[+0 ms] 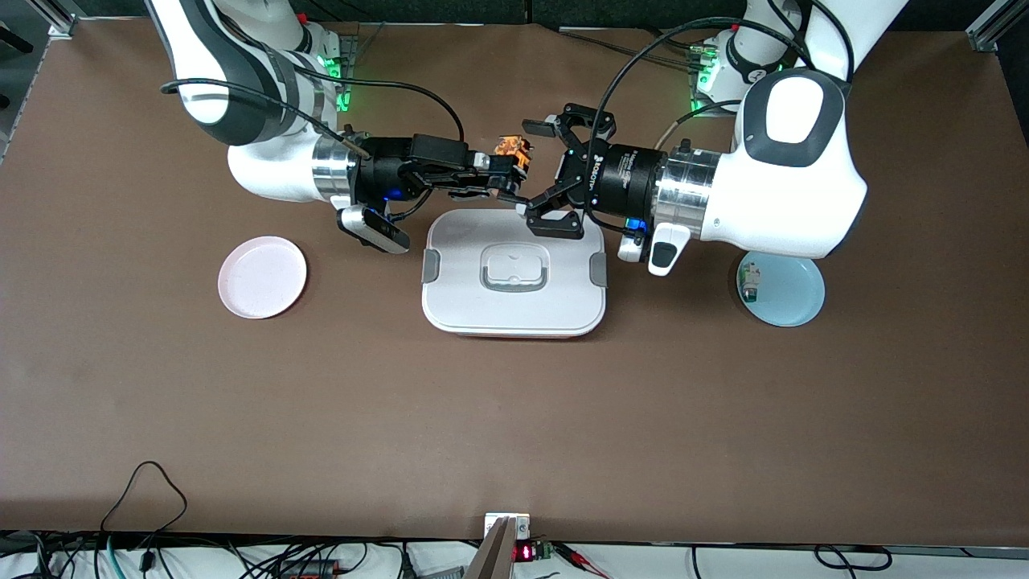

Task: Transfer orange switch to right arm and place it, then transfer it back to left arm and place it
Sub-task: 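Open the left gripper and withdraw it while the right gripper pulls the switch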

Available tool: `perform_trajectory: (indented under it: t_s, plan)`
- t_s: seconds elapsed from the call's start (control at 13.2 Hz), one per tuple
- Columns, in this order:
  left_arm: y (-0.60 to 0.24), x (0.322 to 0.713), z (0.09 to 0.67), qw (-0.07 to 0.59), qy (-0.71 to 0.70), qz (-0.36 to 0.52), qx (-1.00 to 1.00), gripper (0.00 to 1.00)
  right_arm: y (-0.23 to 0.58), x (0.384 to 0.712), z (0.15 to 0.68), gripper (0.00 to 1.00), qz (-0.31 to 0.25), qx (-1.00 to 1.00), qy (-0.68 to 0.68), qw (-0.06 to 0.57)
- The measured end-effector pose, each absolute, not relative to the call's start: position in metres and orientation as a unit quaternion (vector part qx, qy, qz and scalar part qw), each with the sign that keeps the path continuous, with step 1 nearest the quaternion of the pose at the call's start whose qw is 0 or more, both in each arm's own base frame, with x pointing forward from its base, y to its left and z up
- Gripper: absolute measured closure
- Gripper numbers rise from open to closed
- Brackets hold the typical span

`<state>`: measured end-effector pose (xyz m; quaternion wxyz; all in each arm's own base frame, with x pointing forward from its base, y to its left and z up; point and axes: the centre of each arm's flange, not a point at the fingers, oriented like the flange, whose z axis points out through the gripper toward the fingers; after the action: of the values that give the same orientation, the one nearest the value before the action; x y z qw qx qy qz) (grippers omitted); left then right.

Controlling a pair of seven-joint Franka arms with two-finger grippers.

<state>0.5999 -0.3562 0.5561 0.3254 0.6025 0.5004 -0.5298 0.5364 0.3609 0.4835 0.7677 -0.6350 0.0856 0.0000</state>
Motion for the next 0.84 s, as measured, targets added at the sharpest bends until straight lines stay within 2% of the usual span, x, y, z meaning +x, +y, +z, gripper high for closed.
perform_trajectory:
  t_s: [0.3,0.68,0.84]
  plan:
    - [-0.356,0.602,0.552,0.325,0.503,-0.530,0.600,0.00,0.344,0.544,0.481,0.60,-0.006,-0.658,0.059,0.751]
    - [-0.350,0.604,0.555,0.326,0.500,-0.529,0.603,0.00,0.305,0.562,0.470,0.66,-0.027,-0.712,0.029,0.701]
    - [-0.347,0.602,0.556,0.322,0.482,-0.502,0.642,0.00,0.290,0.568,0.467,0.66,-0.034,-0.728,0.020,0.685]
